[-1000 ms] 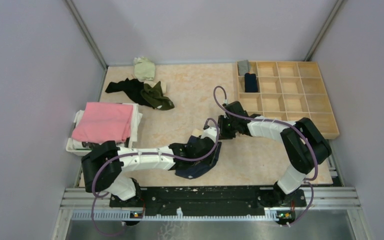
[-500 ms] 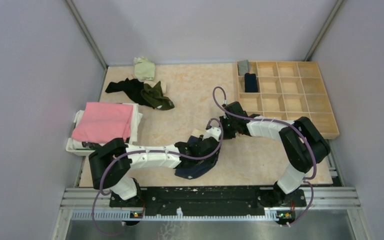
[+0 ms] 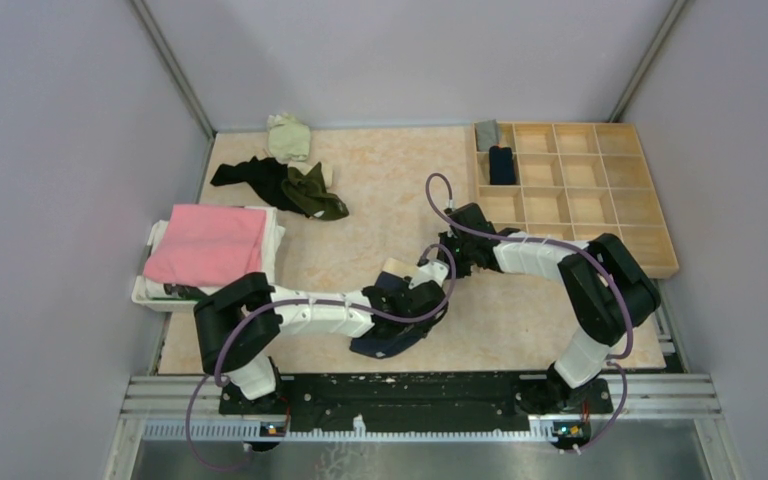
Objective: Roll the underwear
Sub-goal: Fold the underwear at the center of the board.
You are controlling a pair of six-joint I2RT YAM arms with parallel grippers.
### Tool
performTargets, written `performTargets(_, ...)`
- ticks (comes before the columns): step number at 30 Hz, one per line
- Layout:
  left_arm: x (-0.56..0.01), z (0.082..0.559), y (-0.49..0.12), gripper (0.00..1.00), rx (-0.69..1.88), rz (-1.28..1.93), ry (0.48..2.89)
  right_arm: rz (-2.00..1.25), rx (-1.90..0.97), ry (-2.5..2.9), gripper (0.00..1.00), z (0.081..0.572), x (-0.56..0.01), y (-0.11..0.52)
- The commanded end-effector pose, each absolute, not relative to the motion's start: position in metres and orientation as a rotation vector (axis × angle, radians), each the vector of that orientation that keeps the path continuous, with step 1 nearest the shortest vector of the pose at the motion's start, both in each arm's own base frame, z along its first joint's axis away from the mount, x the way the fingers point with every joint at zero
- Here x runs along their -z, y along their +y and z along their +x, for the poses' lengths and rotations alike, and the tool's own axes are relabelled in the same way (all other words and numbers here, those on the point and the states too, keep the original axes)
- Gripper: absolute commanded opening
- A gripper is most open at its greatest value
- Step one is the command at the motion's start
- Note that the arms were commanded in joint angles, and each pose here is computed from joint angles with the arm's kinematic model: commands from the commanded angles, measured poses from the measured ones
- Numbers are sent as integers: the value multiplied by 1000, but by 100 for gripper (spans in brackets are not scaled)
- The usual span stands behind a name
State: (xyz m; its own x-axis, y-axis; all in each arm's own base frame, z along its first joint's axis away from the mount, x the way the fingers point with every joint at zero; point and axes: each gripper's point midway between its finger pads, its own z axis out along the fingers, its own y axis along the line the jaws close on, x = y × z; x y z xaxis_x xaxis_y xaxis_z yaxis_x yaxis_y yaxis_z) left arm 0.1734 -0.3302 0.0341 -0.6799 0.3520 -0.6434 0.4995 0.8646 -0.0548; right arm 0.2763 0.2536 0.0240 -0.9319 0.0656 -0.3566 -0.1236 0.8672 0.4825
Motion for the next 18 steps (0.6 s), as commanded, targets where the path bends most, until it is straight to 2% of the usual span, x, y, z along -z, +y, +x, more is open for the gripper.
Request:
performTargets(1, -42, 174, -342, 52, 316, 599, 2367, -46, -729, 2626, 0, 288, -31, 254)
performTargets(8, -44, 166, -349, 44, 335, 621, 2362, -47, -731, 2624, 0, 288, -31, 254)
performTargets(18, -39, 159, -357, 44, 291, 657, 2360, -43, -731, 2625, 0, 287, -31, 253)
